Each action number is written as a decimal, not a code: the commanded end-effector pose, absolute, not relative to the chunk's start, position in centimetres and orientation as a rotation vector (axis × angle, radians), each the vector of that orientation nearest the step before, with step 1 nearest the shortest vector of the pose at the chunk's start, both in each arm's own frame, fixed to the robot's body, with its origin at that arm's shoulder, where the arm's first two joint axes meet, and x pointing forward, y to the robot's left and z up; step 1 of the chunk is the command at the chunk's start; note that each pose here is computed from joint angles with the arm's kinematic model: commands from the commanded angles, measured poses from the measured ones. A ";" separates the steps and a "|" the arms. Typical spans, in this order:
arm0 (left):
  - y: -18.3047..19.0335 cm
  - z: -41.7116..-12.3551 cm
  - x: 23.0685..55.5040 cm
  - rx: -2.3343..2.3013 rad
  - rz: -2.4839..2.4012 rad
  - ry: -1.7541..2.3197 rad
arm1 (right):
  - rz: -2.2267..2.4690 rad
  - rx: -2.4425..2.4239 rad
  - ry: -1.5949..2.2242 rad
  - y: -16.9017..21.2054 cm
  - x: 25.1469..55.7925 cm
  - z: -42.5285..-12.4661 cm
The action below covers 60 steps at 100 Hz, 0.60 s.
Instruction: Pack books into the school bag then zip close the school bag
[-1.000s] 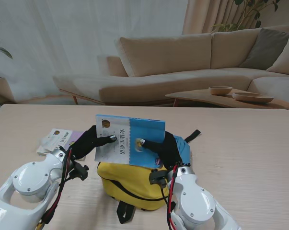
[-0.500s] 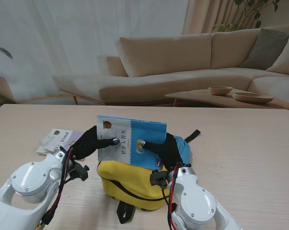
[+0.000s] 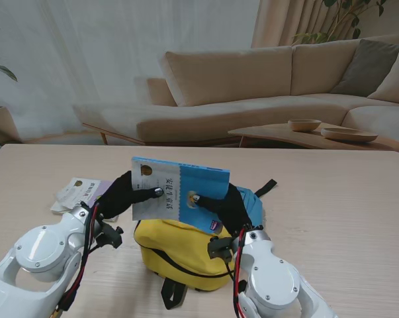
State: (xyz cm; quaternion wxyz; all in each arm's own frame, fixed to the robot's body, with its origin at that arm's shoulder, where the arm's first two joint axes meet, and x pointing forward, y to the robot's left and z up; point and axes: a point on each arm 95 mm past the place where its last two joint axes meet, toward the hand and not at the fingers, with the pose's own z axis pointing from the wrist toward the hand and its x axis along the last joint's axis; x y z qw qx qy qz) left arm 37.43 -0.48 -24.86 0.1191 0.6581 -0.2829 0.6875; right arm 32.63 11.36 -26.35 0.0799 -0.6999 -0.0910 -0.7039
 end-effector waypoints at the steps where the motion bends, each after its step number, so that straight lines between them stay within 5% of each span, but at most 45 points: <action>1: -1.3 -24.3 36.8 1.879 2.015 -0.826 | -2.095 -2.064 -0.317 11.9 32.3 -26.2; 60: 1.7 -23.2 35.1 1.898 2.207 -0.707 | -2.212 -2.031 -0.621 10.0 33.0 -27.0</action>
